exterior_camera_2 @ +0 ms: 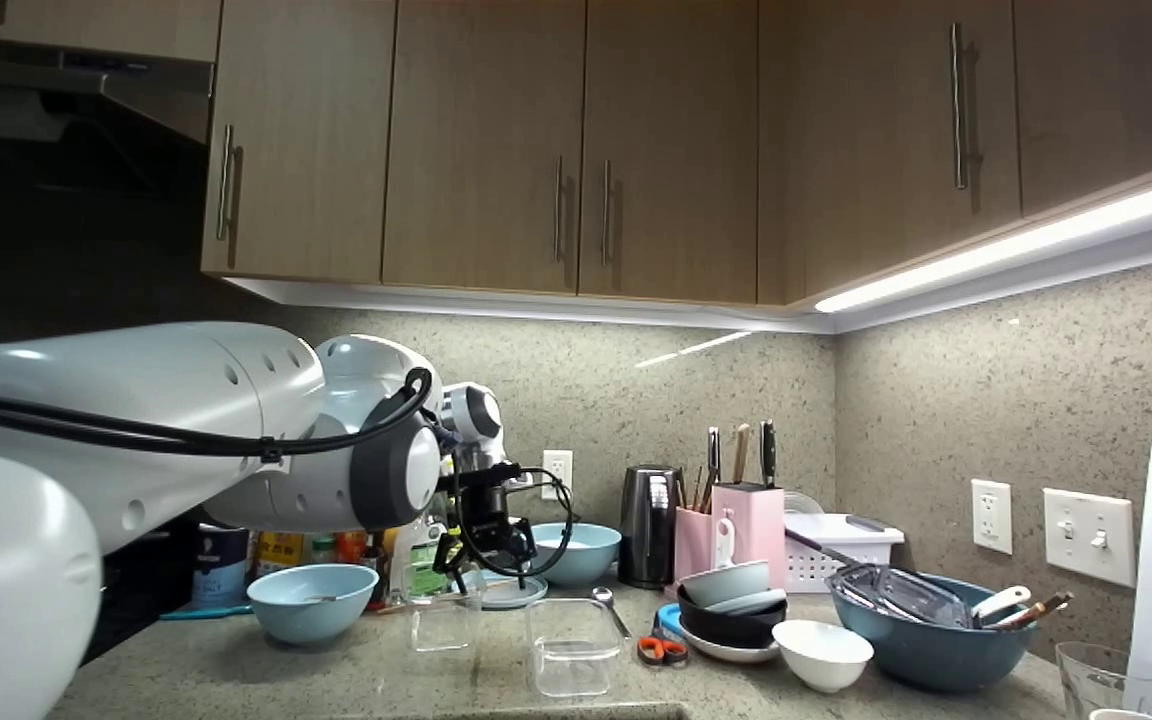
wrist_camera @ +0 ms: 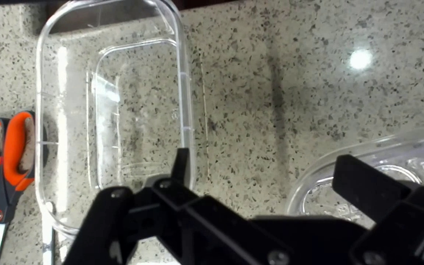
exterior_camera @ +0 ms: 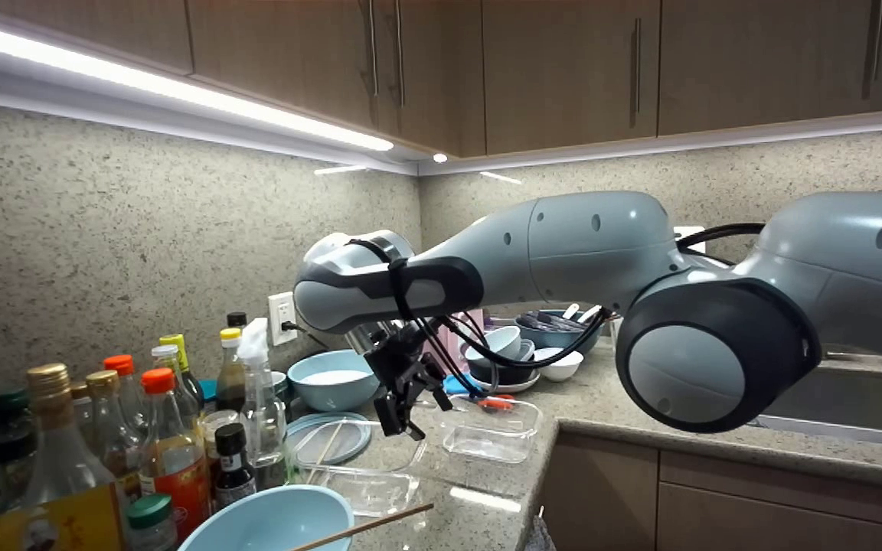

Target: Unstack the two containers on the table

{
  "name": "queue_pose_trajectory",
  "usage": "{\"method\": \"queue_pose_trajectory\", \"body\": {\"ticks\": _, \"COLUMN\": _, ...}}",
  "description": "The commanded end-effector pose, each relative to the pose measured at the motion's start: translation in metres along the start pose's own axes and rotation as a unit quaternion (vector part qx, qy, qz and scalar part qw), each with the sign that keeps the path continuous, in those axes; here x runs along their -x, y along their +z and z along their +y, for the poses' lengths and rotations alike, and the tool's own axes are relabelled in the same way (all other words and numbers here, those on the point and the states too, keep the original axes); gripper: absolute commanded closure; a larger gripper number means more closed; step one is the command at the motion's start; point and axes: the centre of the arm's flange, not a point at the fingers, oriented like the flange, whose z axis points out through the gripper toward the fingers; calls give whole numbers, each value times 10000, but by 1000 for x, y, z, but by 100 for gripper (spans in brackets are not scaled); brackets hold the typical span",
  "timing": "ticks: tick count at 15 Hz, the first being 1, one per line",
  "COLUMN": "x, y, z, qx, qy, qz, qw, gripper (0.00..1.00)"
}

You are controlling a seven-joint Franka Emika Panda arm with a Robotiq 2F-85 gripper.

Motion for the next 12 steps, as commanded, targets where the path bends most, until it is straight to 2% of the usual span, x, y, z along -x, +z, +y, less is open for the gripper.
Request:
{"method": "queue_pose_trajectory", "body": {"ticks": 1, "x": -8, "y": 9, "z": -16, "qx": 4, "qy": -115, "qz": -206, "qw": 9997, "gripper": 26}}
{"method": "queue_pose_trajectory", "body": {"ticks": 3, "x": -10, "y": 13, "z": -21, "qx": 31, "qy": -125, "qz": -243, "qw": 9996, "gripper": 31}}
{"method": "queue_pose_trajectory", "body": {"ticks": 12, "x": -10, "y": 18, "z": -34, "qx": 88, "qy": -189, "qz": -383, "qw": 9991, "gripper": 90}}
